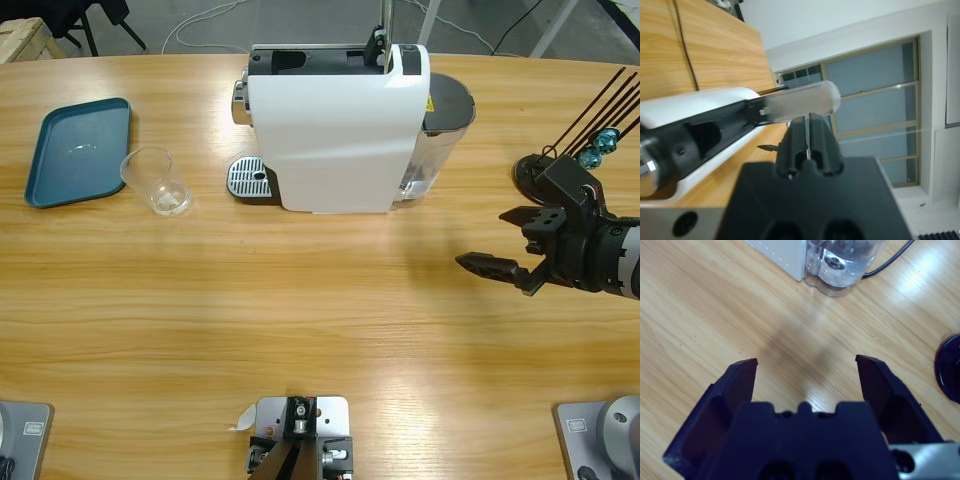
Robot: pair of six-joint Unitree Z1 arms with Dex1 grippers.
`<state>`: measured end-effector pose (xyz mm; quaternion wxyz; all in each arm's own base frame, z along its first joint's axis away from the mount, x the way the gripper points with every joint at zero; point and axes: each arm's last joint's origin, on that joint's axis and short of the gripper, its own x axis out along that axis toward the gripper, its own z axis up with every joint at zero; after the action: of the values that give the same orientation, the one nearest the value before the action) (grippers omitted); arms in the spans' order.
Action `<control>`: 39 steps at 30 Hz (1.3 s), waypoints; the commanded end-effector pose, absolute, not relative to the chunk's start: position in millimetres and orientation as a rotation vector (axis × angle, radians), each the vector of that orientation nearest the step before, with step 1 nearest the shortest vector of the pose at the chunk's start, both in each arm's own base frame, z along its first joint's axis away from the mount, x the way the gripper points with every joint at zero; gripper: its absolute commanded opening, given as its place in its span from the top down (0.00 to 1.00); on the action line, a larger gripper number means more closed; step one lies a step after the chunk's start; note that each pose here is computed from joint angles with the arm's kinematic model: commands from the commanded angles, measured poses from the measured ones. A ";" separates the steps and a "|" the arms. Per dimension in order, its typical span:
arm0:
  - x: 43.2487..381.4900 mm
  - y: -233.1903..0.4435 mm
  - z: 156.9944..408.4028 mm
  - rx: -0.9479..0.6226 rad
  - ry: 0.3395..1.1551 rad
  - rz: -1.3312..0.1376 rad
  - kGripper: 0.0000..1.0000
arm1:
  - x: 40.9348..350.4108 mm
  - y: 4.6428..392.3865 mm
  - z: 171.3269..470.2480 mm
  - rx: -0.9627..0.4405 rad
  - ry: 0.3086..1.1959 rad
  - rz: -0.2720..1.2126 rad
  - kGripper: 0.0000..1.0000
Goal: Pour coffee
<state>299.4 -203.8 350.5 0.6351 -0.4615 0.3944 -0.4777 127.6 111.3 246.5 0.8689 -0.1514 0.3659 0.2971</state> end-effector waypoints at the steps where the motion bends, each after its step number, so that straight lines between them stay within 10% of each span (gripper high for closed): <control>1: 293.7 -207.8 347.9 -1.023 0.942 -1.071 1.00 | 129.0 114.6 246.8 -0.314 0.777 0.621 0.16; 5: 261.9 -183.1 375.2 -0.813 0.869 -0.887 1.00 | 127.4 112.1 250.0 -0.312 0.758 0.607 0.04; 6: 250.0 -176.4 386.1 -0.715 0.839 -0.829 0.88 | 126.1 109.8 252.2 -0.304 0.746 0.590 0.00; 8: 223.8 -163.8 410.4 -0.458 0.782 -0.694 0.29 | 122.6 105.3 256.3 -0.260 0.744 0.556 0.00; 11: 184.1 -139.8 423.1 -0.189 0.666 -0.566 0.05 | 115.4 96.9 266.8 -0.162 0.763 0.494 0.00; 13: 158.9 -118.0 413.7 -0.119 0.625 -0.532 0.04 | 114.6 82.1 277.3 -0.101 0.823 0.358 0.00; 18: 122.9 -87.3 374.5 -0.033 0.642 -0.477 0.05 | 135.2 36.2 303.1 0.190 0.811 -0.065 0.41; 24: 93.8 -64.6 337.3 -0.017 0.684 -0.448 0.05 | 143.7 16.2 302.0 0.308 0.632 -0.182 0.41; 39: 86.1 -57.8 302.0 0.013 0.664 -0.445 0.05 | 195.6 20.3 263.8 0.224 0.702 -0.182 0.41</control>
<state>88.3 -59.6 313.8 0.9207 -0.0070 0.3229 -0.2188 173.2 20.7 286.5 0.9390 0.1296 0.3092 -0.0764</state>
